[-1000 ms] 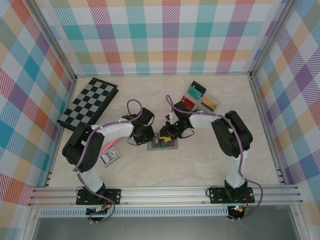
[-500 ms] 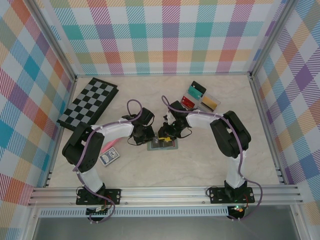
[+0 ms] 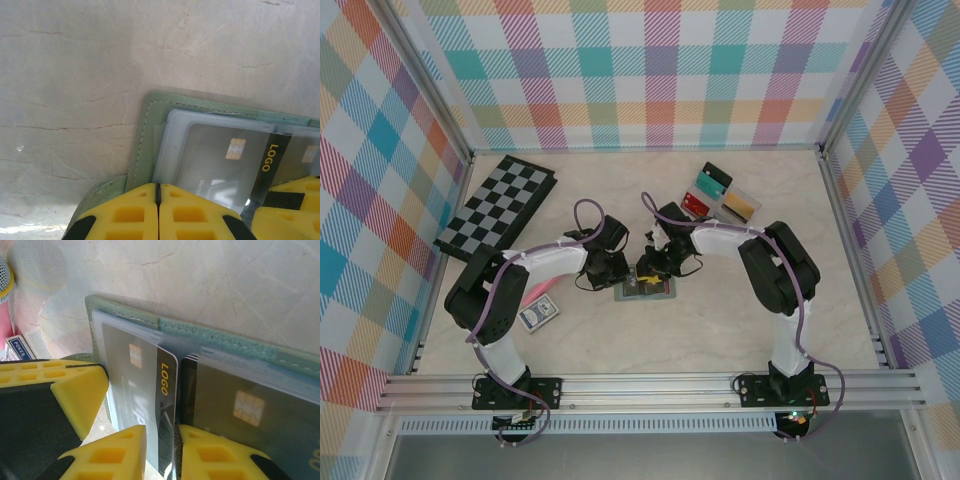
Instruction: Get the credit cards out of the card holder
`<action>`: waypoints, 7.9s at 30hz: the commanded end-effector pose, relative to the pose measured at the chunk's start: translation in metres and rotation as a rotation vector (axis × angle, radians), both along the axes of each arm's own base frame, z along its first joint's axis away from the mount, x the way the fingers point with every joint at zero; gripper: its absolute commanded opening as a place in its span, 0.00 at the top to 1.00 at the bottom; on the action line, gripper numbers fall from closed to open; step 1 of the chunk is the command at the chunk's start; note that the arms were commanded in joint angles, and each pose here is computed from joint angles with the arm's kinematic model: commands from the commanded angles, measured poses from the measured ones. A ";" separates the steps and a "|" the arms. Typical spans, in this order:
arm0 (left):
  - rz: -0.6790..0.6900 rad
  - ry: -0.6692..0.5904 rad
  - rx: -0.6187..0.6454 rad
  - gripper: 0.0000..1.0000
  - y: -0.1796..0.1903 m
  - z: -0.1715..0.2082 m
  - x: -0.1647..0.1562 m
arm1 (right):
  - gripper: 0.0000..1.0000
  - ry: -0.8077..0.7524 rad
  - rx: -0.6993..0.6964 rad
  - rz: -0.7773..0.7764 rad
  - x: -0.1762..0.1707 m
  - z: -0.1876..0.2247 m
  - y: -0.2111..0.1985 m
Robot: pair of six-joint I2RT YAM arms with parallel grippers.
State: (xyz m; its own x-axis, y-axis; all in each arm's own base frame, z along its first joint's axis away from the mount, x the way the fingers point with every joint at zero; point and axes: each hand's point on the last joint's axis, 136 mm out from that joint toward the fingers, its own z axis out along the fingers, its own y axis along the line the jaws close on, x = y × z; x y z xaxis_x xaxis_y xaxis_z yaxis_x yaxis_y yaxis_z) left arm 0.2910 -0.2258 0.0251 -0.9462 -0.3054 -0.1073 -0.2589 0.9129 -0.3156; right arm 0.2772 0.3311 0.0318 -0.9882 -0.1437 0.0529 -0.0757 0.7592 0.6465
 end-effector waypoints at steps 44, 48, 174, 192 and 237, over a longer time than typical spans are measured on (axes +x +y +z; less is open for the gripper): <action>-0.112 -0.026 -0.165 0.88 -0.034 0.018 0.005 | 1.00 -0.038 -0.017 0.017 -0.002 0.024 -0.024; -0.098 0.012 -0.143 0.90 -0.033 0.008 0.003 | 1.00 -0.022 -0.017 0.009 -0.001 0.021 -0.024; -0.030 -0.455 -0.279 0.00 0.037 0.196 0.049 | 1.00 -0.886 -0.151 0.187 0.119 0.248 -0.133; -0.058 -0.401 -0.130 0.00 0.051 0.169 0.055 | 1.00 -0.879 -0.608 0.432 0.214 0.164 -0.219; -0.109 -0.243 -0.255 0.00 0.018 0.125 0.060 | 0.85 -0.760 -0.644 0.443 0.250 0.104 -0.243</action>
State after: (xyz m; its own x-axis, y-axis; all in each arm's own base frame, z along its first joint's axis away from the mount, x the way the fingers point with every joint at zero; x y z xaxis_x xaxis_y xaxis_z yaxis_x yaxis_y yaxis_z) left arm 0.3438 -0.2056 0.1381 -0.9391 -0.2346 -0.2512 -0.0646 0.8383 -0.5414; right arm 0.5245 0.0928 0.1348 -0.6467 -0.6721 -0.3607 -0.6517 0.7326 -0.1966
